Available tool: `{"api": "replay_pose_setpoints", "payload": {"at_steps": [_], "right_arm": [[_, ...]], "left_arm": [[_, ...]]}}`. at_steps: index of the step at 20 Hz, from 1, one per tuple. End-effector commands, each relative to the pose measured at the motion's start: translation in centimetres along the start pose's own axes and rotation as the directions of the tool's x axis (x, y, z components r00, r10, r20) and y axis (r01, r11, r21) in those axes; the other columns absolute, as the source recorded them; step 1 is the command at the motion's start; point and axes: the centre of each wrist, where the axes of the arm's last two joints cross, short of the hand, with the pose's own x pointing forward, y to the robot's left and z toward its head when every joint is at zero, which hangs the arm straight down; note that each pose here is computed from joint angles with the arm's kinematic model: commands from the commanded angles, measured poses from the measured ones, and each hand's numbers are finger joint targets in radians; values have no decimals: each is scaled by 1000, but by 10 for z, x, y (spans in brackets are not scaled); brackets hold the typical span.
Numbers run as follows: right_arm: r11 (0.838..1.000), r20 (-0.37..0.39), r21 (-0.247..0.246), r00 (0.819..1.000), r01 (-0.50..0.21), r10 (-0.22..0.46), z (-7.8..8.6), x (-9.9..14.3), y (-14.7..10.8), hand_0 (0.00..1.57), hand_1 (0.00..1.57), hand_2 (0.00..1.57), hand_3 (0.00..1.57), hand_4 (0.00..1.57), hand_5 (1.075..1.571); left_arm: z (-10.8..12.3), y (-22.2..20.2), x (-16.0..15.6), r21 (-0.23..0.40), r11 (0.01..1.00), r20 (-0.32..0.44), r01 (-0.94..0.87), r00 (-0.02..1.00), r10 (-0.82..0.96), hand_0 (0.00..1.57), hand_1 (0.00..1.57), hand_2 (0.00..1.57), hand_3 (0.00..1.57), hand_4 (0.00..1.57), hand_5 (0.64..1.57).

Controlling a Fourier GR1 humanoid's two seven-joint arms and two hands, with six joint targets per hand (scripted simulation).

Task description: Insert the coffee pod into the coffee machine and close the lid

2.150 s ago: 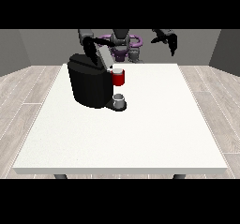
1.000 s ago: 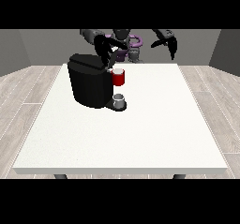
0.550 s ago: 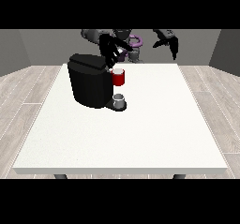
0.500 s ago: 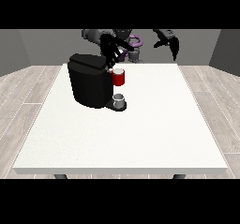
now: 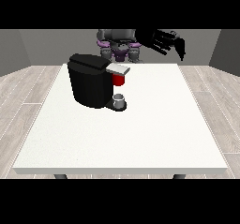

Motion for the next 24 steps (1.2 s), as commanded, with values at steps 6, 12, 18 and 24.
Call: {"api": "replay_pose_setpoints", "payload": {"at_steps": [6, 12, 18, 24], "right_arm": [[999, 58, 19, 997, 45, -46, -18, 8, 16, 0, 0, 0, 0, 0, 1571], [999, 139, -8, 989, 45, -44, -32, 23, 4, 0, 0, 0, 0, 98, 1571], [993, 146, 71, 984, 91, -101, -28, 25, 46, 0, 0, 0, 0, 0, 1571], [955, 140, 234, 965, 183, -220, 5, -17, 105, 0, 0, 0, 0, 181, 1571]], "left_arm": [[2, -5, 7, 7, 1000, 20, -28, 999, 28, 0, 0, 0, 0, 254, 1571], [-14, 19, 33, -23, 1000, 98, -4, 995, 6, 0, 0, 0, 0, 328, 1571], [4, 18, 5, 2, 1000, 28, -24, 999, 24, 0, 0, 0, 0, 347, 1571], [43, 22, -28, 83, 995, -102, -51, 993, 60, 0, 0, 0, 0, 246, 1571]]}}
